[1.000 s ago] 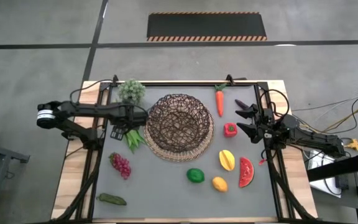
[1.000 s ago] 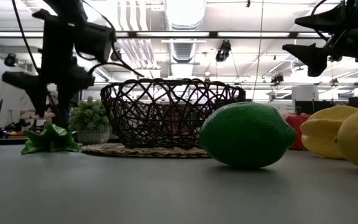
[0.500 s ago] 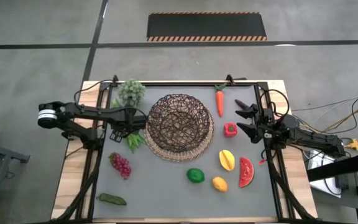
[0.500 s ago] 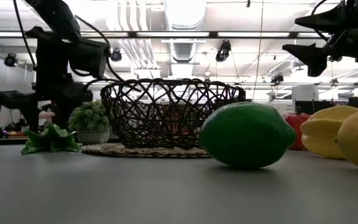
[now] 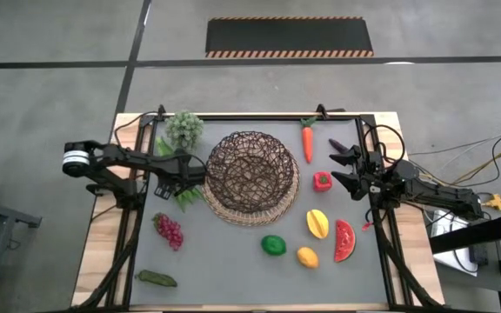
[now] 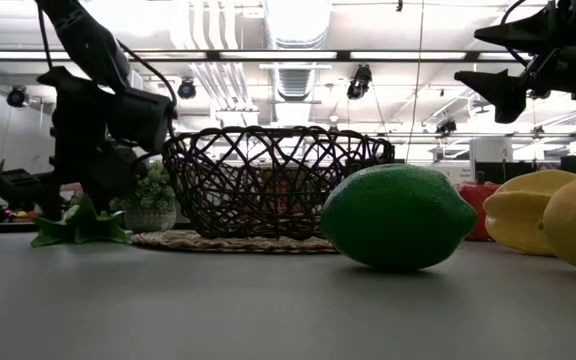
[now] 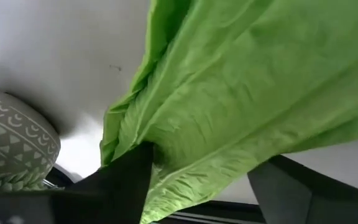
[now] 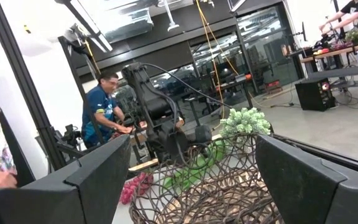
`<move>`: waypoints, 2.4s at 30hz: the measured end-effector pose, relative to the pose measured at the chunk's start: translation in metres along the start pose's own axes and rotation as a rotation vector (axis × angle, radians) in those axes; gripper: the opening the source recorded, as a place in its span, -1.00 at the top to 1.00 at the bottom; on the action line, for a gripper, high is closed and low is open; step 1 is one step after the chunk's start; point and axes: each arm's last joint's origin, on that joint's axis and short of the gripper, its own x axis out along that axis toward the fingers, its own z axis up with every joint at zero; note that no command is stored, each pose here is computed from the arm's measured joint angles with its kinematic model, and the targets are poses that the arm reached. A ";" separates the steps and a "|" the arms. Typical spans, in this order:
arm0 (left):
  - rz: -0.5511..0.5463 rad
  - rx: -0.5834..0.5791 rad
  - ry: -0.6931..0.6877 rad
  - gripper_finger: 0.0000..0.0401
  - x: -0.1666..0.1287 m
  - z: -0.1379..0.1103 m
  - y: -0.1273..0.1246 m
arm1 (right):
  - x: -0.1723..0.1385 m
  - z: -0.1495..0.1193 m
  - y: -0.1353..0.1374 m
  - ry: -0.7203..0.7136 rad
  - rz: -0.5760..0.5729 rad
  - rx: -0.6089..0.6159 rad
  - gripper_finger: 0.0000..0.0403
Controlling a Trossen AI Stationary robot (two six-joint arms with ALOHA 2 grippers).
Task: Build produce basket
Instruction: Put the green leaf lettuce into the basket
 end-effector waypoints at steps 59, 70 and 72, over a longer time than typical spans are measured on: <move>-0.339 -1.469 -1.526 0.96 -0.144 -0.007 0.080 | 0.000 0.001 0.000 -0.013 -0.016 0.000 -0.62; -0.340 -1.591 -1.333 0.81 -0.110 0.030 0.086 | 0.000 0.001 -0.002 -0.032 -0.071 0.000 -0.62; -0.349 -1.625 -1.327 0.76 -0.107 0.030 0.089 | 0.000 0.001 -0.002 -0.032 -0.071 0.000 -0.62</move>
